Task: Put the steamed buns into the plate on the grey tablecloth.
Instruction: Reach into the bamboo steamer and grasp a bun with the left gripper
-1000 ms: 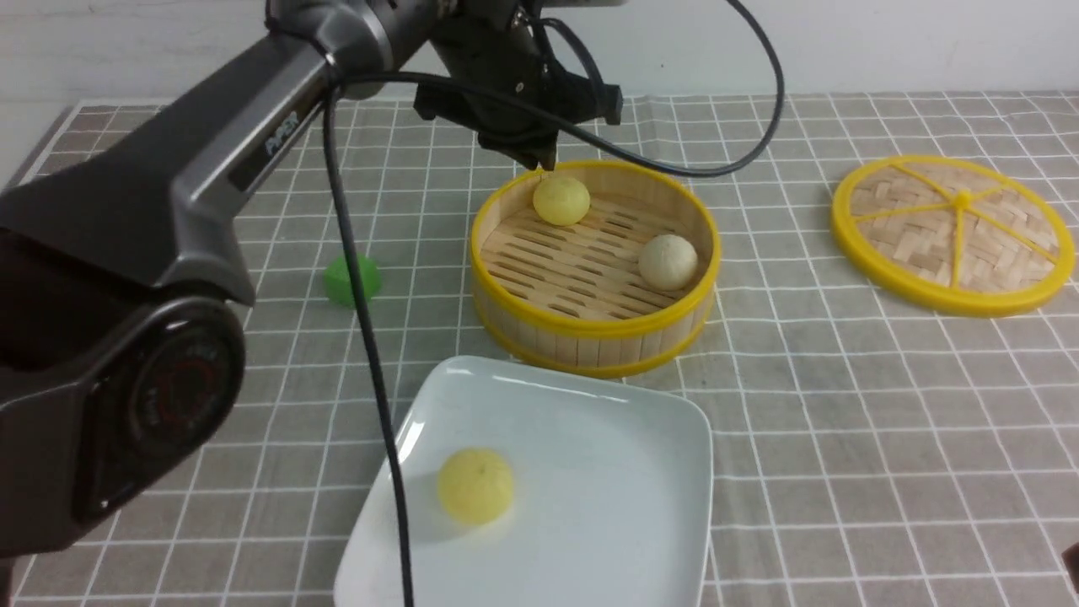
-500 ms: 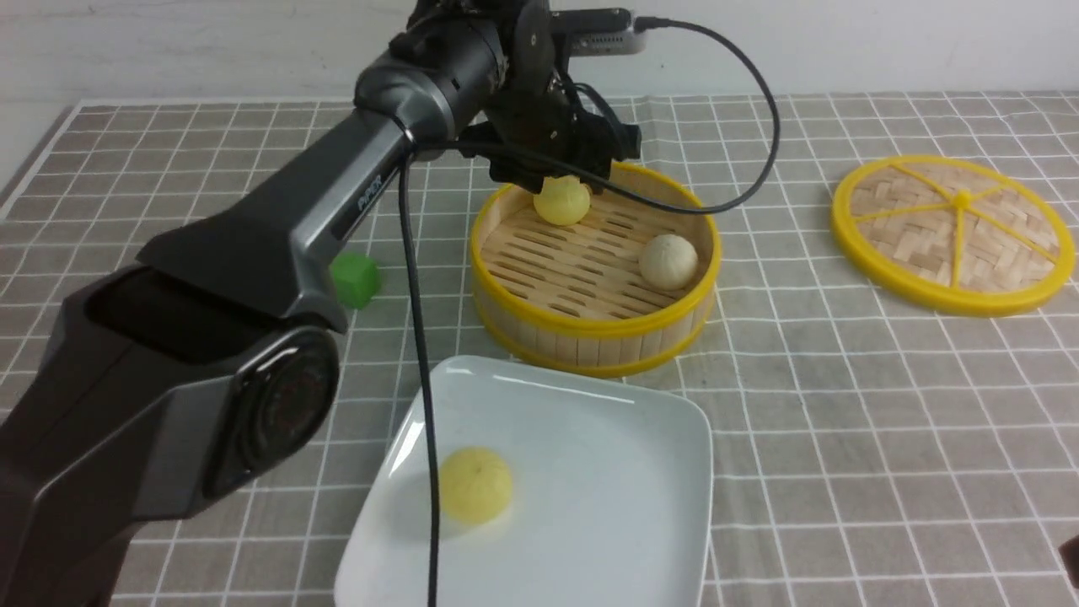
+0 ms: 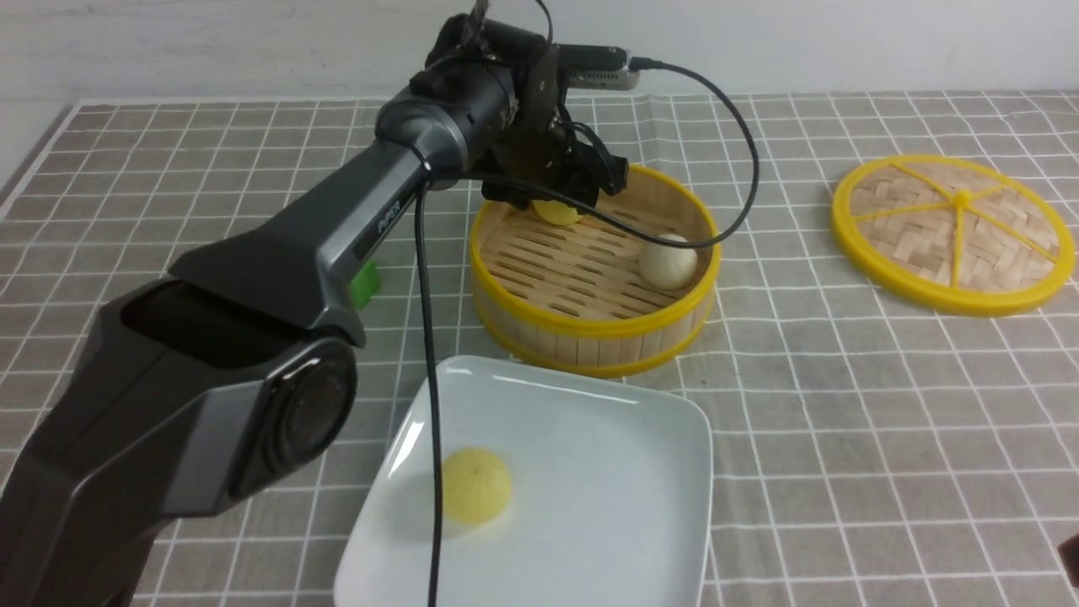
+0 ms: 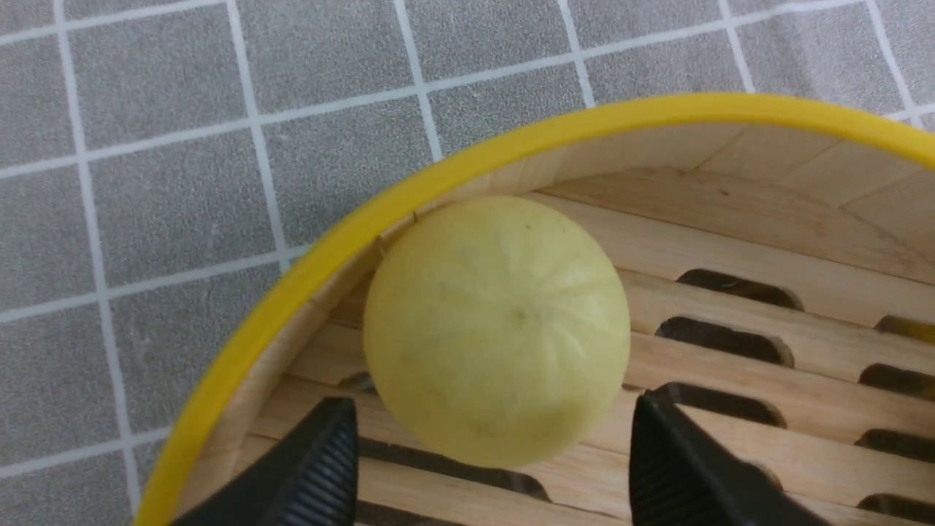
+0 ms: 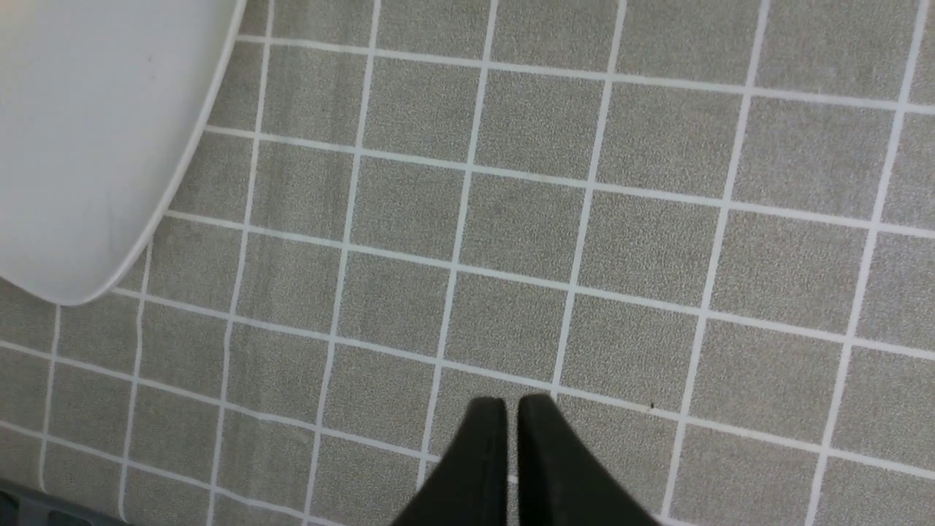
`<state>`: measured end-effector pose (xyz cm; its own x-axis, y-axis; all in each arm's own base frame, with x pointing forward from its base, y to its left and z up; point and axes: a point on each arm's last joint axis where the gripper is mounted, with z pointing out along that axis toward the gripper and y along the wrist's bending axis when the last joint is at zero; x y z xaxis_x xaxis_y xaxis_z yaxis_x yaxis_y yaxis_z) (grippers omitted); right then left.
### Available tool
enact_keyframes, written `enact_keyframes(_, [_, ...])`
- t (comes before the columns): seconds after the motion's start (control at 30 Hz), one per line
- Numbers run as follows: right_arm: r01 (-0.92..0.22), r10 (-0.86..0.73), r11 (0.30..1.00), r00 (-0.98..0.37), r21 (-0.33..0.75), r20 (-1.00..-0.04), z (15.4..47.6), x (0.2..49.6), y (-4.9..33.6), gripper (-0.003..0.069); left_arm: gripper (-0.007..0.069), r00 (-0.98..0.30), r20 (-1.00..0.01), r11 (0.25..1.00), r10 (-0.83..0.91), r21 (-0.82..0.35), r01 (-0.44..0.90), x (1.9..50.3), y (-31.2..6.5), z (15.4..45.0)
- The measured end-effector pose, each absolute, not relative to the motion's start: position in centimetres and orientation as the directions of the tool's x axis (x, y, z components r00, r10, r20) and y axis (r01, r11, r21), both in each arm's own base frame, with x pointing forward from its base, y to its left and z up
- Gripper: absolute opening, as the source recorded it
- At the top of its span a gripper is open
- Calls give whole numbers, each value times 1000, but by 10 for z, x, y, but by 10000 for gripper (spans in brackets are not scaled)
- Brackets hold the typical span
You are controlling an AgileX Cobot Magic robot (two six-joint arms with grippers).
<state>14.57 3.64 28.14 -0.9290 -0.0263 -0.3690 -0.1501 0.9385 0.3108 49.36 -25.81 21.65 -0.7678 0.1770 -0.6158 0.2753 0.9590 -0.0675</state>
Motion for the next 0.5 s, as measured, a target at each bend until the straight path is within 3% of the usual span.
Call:
enact_keyframes(0.13, [-150, -26, 939, -929, 311, -369, 281, 146, 36, 48, 463, -767, -616, 959, 179, -63, 275, 494, -258, 217])
enact_keyframes(0.37, [-150, -26, 939, -929, 311, -369, 281, 146, 36, 51, 338, -757, -620, 962, 204, -16, 273, 495, -254, 217])
enact_keyframes(0.5, [-150, -26, 939, -929, 311, -369, 281, 146, 36, 53, 316, -754, -620, 962, 218, 9, 272, 496, -253, 216])
